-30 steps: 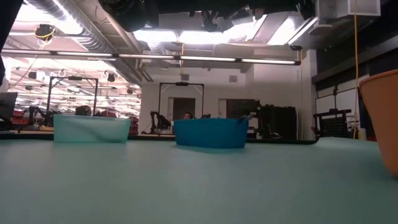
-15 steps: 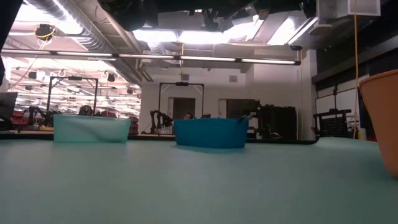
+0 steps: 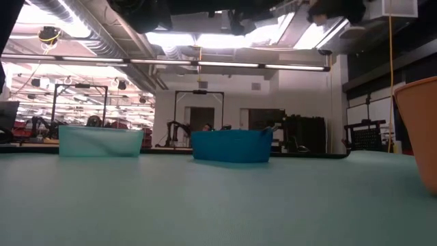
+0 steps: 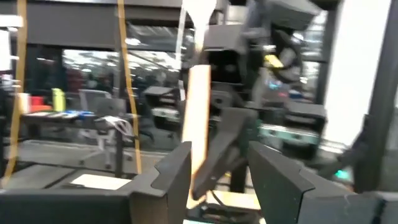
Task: Sort silverware by color (type)
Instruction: Put the orange fork into the orange bin
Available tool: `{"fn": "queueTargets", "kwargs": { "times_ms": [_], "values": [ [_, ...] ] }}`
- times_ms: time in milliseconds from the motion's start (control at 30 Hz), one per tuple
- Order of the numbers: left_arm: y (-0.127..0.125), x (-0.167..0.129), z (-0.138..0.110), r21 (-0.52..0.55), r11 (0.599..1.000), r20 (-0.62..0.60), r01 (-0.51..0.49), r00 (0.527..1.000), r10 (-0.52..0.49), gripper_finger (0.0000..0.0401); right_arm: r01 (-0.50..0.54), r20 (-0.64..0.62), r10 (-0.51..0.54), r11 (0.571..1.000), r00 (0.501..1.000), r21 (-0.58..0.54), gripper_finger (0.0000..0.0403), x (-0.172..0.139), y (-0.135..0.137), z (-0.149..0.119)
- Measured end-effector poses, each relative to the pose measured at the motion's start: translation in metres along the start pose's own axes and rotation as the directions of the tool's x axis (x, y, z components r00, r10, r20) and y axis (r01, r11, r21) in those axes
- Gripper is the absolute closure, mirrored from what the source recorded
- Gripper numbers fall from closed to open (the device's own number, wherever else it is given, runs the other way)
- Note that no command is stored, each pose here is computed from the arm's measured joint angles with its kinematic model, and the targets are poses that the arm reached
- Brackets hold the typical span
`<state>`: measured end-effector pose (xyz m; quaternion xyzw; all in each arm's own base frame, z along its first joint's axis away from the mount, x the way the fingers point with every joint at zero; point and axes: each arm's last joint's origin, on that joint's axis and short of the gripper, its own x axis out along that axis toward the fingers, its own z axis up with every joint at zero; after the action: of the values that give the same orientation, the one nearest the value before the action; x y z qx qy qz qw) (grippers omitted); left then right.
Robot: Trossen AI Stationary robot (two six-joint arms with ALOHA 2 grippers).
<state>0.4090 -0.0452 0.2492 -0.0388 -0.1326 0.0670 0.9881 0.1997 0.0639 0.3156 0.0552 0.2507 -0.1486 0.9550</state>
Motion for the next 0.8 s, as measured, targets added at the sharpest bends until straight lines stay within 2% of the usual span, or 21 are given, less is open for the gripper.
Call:
{"fn": "queueTargets", "kwargs": {
  "times_ms": [167,333,433,633,800],
  "values": [
    [-0.002,-0.001,0.003,0.004,0.996,-0.054,0.087,0.995,-0.087,0.025,-0.066,-0.109,0.068,0.998,0.992,0.025,0.0366,-0.01,-0.007,-0.008],
    [-0.001,-0.008,0.02,0.011,0.995,-0.174,0.098,0.98,-0.095,0.025,-0.114,-0.192,0.119,0.993,0.974,0.035,0.0366,-0.013,-0.009,-0.014],
    [0.001,-0.017,0.039,0.026,0.995,-0.259,0.096,0.962,-0.086,0.025,-0.143,-0.226,0.15,0.989,0.962,0.047,0.0366,-0.013,-0.009,-0.016],
    [0.007,-0.051,0.085,0.059,0.993,-0.442,0.104,0.894,-0.068,0.025,-0.201,-0.274,0.213,0.977,0.938,0.069,0.0366,-0.014,-0.007,-0.018],
    [0.006,-0.085,0.126,0.088,0.985,-0.469,0.148,0.879,-0.09,0.025,-0.265,-0.312,0.286,0.958,0.906,0.111,0.0366,-0.015,-0.005,-0.019]
  ]
}}
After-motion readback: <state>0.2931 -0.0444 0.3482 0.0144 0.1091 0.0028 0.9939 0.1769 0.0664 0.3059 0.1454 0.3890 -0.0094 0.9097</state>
